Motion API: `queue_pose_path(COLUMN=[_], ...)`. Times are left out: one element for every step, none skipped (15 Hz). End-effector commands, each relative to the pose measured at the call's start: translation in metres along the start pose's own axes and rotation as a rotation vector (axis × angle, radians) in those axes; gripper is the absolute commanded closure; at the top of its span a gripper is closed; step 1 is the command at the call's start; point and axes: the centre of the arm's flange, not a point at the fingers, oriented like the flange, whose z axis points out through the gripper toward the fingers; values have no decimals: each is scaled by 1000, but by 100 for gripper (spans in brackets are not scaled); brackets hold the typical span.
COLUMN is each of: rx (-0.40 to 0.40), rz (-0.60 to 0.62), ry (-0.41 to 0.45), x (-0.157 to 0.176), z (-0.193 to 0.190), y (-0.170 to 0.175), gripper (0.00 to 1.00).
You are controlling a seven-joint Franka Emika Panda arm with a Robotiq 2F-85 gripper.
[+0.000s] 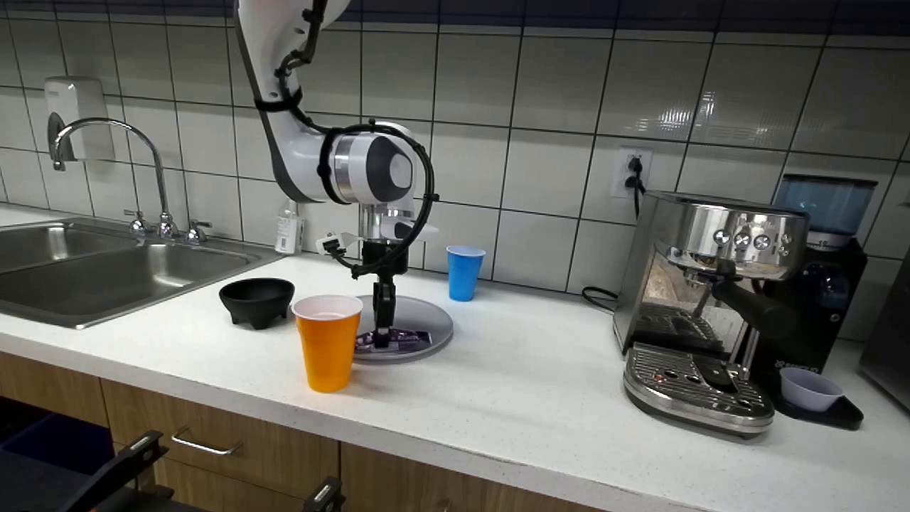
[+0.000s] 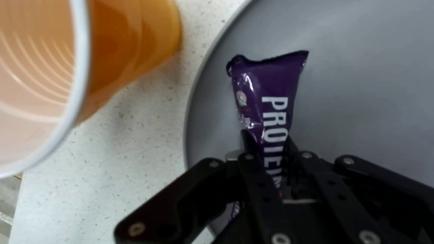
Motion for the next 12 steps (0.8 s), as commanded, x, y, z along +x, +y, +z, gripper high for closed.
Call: queue_pose_path(rx=[24,28,35,42,47,55,62,69,75,81,87,90], rz=[-10,-16,-21,-25,-28,-29,-29,-29,-27,-23,-20,-11], ry=[-4,0,5,11,16,22,28,33,38,42,47,53], x=[1,1,0,1,2,3,5,7,9,12,14,18], z=[-9,-14,-19,-24,-29,-34,-39,-44,-49,-54,-58,-62], y=[-2,-3,-4,-5,-6,-6,-6,-5,-4,-2,-1,3], gripper=[96,95,96,95,96,96,96,96,96,96,96,96])
